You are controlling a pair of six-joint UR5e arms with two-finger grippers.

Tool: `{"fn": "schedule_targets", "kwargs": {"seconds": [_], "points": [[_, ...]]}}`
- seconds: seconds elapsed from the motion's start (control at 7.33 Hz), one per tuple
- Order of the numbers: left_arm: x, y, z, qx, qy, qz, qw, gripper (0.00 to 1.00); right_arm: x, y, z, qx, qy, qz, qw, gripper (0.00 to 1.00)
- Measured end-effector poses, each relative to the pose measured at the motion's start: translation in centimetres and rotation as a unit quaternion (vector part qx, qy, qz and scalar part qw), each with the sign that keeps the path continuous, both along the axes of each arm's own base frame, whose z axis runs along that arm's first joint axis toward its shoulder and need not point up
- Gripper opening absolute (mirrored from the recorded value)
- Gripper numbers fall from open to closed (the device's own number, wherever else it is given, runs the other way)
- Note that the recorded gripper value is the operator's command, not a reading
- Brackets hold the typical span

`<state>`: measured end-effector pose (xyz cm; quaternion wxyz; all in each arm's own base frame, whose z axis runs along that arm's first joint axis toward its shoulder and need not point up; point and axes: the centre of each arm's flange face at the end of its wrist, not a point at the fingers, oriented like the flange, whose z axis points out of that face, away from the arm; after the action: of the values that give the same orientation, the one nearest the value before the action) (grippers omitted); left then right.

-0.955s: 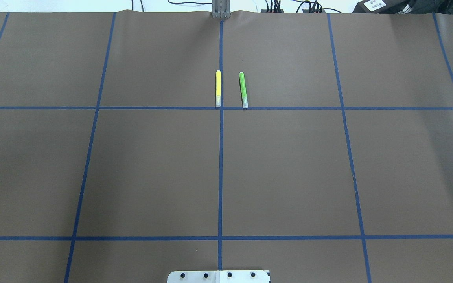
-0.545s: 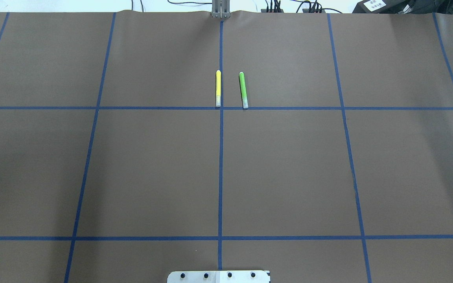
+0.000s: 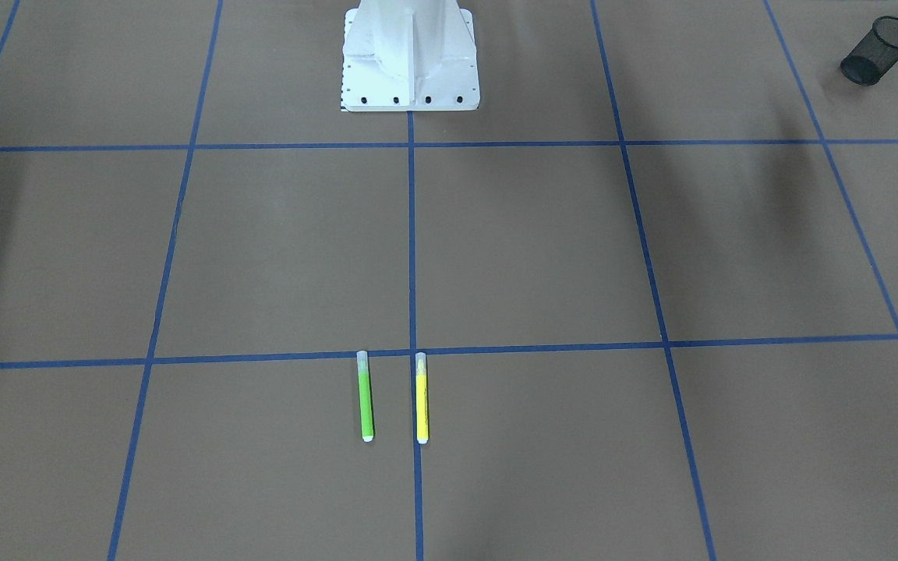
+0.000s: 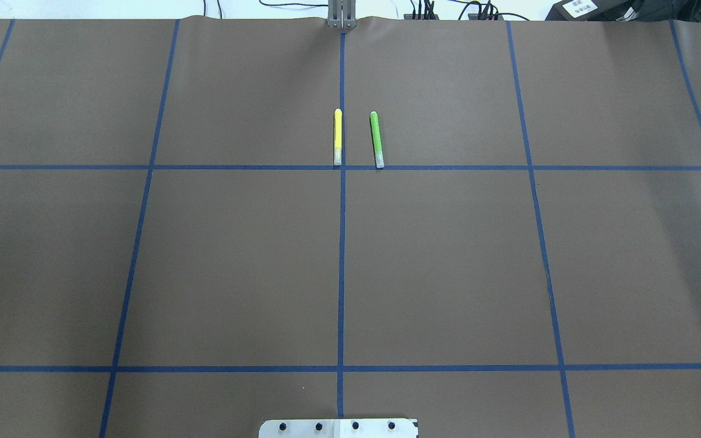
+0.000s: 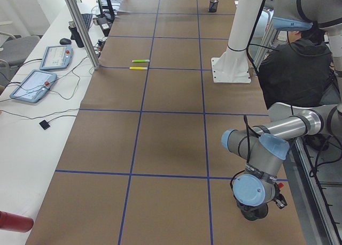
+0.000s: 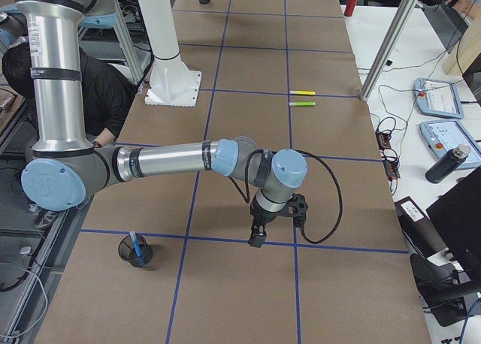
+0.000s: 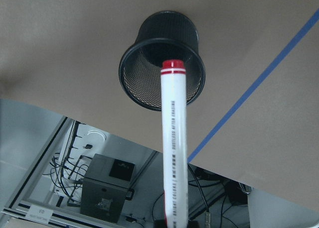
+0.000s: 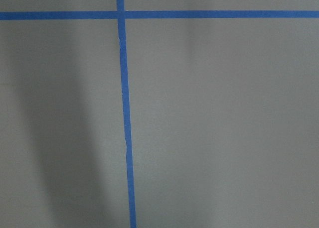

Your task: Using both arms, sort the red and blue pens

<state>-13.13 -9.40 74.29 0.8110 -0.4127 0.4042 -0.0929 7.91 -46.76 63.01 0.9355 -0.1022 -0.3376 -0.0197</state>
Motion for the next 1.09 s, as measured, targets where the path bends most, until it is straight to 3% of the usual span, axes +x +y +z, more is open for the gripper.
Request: {"fn": "schedule_targets", "kwargs": {"seconds": [0.41, 1.09], "points": [[0.9, 1.2, 3.1, -0.043, 0.029, -0.034, 0.9981, 0.0, -0.1, 0.0, -0.2, 0.002, -0.004, 0.001, 1.0, 0.99], [1.5, 1.0, 6.6, -0.078, 0.051, -0.073, 0.9929, 0.0, -0.1, -0.1, -1.0, 0.01, -0.004, 0.002, 0.9999, 0.99]]}}
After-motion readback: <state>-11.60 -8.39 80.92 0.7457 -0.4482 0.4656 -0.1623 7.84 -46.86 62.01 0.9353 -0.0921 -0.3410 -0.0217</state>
